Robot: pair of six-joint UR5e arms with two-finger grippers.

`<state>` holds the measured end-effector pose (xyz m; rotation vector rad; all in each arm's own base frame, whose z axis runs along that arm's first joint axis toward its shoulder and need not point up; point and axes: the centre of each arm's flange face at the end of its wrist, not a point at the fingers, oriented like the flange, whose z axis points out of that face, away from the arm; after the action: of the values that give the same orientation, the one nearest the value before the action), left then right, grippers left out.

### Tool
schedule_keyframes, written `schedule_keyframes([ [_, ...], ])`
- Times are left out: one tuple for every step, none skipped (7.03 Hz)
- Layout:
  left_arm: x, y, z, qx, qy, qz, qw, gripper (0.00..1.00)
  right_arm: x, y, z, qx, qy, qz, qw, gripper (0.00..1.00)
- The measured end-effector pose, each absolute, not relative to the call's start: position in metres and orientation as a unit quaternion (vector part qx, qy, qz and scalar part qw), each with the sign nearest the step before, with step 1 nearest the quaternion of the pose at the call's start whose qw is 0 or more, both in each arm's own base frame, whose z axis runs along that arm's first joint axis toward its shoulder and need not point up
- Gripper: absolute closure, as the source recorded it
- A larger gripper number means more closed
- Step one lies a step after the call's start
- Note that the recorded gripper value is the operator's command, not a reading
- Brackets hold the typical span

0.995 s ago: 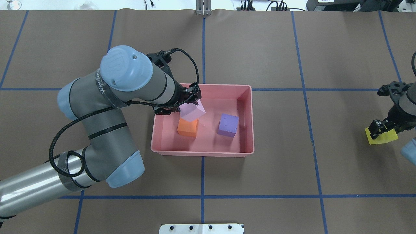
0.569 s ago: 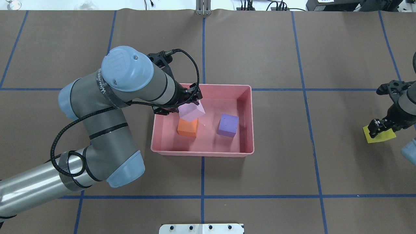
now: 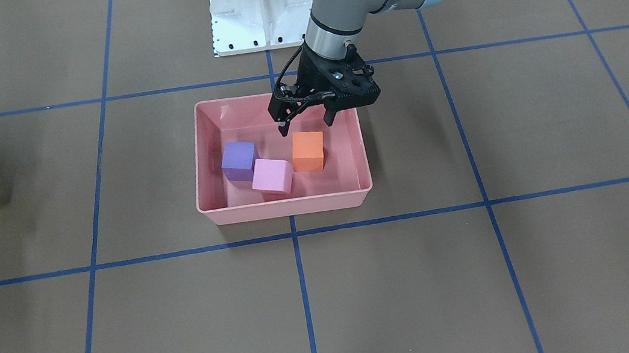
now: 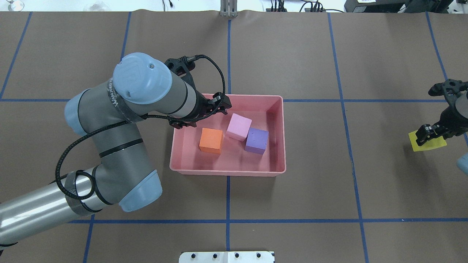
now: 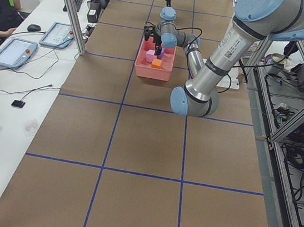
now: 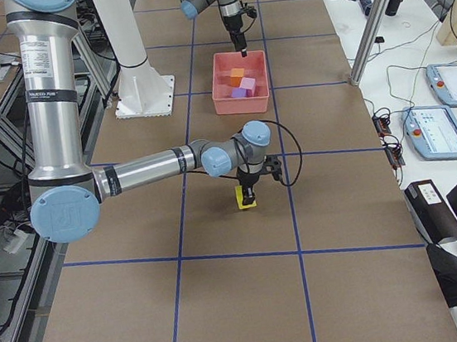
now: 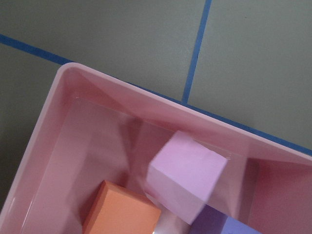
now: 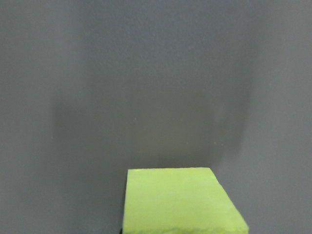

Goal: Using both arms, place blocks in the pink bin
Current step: 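Lift the yellow cube toward the bin with the right gripper while the left arm withdraws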

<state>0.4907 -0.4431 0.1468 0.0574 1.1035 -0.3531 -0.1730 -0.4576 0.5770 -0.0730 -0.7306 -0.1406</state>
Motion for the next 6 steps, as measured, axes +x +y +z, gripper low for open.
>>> schedule_keyframes([
  [0.483, -0.449, 0.149, 0.038, 0.519, -0.162, 0.838, 0.0, -0.152, -0.469, 0.559, -0.027, -0.385, -0.051, 0.921, 1.0],
  [0.468, -0.457, 0.162, 0.058, 0.512, -0.144, 0.845, 0.0, -0.134, -0.484, 0.537, -0.018, -0.417, -0.036, 0.908, 1.0],
  [0.445, -0.463, 0.185, 0.081, 0.499, -0.122, 0.854, 0.0, -0.123, -0.506, 0.505, -0.012, -0.44, -0.025, 0.898, 1.0],
  [0.419, -0.468, 0.212, 0.098, 0.484, -0.109, 0.863, 0.0, -0.121, -0.534, 0.456, -0.009, -0.451, -0.017, 0.892, 1.0],
  [0.387, -0.47, 0.241, 0.109, 0.47, -0.111, 0.869, 0.0, -0.127, -0.557, 0.401, -0.012, -0.453, -0.012, 0.891, 1.0],
  [0.35, -0.473, 0.27, 0.12, 0.454, -0.119, 0.875, 0.0, -0.14, -0.573, 0.348, -0.017, -0.453, -0.01, 0.891, 1.0],
])
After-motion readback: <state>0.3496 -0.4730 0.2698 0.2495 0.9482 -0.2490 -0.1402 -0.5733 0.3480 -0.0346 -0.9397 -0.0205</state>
